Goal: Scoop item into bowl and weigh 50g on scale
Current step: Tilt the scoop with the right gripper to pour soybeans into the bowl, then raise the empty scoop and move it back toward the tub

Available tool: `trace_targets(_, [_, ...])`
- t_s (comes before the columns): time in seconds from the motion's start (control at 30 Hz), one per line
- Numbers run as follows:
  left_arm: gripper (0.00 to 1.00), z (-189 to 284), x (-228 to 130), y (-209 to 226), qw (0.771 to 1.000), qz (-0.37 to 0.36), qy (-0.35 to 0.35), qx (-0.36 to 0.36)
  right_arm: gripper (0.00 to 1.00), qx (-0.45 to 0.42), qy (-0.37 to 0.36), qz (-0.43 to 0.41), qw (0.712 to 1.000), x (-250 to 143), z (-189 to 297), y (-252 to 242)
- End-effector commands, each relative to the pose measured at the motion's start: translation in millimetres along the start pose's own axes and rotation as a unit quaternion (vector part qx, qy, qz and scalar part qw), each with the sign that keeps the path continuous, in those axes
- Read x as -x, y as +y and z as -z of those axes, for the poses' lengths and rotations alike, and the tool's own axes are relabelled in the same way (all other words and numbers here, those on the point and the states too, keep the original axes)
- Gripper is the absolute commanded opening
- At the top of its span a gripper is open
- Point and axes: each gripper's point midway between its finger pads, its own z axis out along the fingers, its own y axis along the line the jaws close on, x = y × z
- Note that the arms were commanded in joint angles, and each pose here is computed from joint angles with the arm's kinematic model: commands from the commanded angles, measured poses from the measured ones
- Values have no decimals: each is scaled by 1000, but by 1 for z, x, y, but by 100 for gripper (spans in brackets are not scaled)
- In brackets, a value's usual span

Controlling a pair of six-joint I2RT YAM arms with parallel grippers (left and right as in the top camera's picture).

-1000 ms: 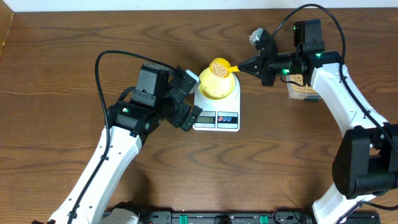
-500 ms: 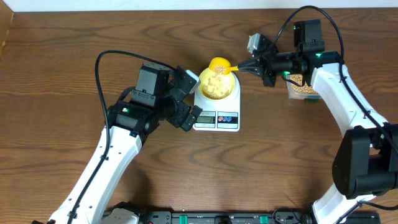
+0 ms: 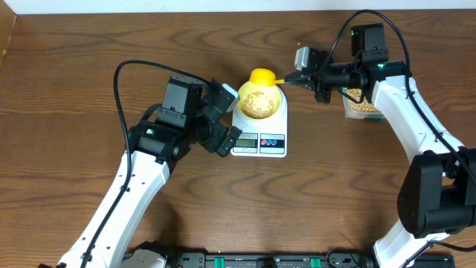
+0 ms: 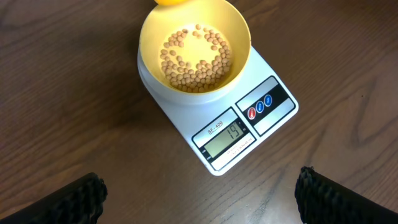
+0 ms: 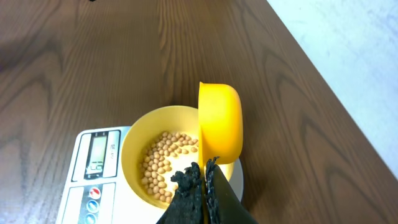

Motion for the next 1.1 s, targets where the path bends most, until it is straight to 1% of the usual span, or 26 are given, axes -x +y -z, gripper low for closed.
trace_targets(0.0, [99,2,0,-1,1000,0,-3,-4,1,10,-3,20,1000,0,-6,5])
trace_targets(0.67, [99,2,0,-1,1000,0,-3,-4,1,10,-5,6,1000,0,-5,5])
trace_targets(1.07, [99,2,0,-1,1000,0,-3,-4,1,3,-2,-27,1000,0,-5,1])
